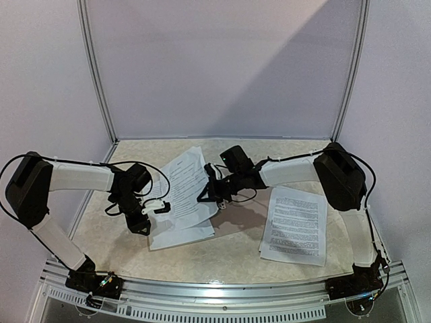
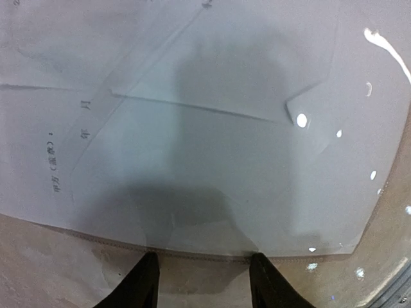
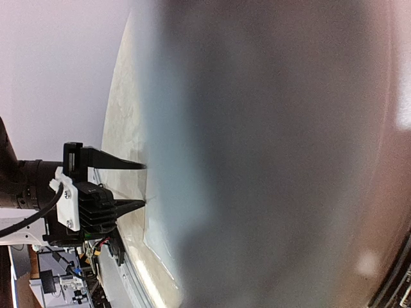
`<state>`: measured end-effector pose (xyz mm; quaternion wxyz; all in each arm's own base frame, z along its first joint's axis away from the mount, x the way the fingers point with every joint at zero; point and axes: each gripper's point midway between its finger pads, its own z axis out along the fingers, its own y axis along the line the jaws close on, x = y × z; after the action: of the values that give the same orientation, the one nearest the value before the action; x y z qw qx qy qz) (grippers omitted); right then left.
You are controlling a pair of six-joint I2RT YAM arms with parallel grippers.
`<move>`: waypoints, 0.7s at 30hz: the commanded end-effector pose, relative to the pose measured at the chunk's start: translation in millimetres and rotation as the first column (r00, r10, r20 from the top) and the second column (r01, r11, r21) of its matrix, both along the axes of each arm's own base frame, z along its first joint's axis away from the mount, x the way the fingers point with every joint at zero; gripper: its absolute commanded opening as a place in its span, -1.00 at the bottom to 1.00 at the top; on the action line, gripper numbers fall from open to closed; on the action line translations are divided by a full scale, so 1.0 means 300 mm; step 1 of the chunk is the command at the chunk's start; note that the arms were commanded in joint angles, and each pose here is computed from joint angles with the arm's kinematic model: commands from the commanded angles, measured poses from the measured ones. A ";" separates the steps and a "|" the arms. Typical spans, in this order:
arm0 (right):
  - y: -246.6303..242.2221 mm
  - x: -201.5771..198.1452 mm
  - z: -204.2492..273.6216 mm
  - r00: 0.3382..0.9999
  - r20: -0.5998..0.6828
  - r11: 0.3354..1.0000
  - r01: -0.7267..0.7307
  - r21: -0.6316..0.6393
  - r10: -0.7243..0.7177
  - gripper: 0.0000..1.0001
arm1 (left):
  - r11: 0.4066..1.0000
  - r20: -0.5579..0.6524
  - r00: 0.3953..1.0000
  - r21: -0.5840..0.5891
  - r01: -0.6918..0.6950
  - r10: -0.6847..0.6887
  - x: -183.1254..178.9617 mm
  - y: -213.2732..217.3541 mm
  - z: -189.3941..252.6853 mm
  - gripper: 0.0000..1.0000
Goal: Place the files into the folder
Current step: Insert the folder to form pockets on the folder.
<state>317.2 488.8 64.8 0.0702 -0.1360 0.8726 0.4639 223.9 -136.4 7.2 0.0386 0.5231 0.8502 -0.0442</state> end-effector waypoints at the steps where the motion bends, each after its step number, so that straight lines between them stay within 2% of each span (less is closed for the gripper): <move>1: 0.046 -0.081 -0.070 0.994 -0.021 0.994 -0.111 -0.006 0.111 -1.00 | 1.000 -0.083 0.996 0.021 0.014 -0.013 -0.070 0.019 -0.032 0.00; 11: 0.044 -0.149 -0.062 0.977 -0.003 0.977 -0.215 0.003 0.215 -1.00 | 1.000 -0.074 0.997 0.012 0.007 -0.006 -0.059 0.017 -0.031 0.00; 21: 0.079 -0.095 0.025 0.997 -0.010 0.994 -0.082 0.078 0.083 -1.00 | 0.998 -0.112 0.992 0.032 -0.050 0.054 -0.043 0.021 -0.036 -0.04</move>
<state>282.6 504.5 45.5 0.0266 -0.1882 0.8594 0.4747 225.2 -136.1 7.2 0.0339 0.5188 0.8530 -0.0462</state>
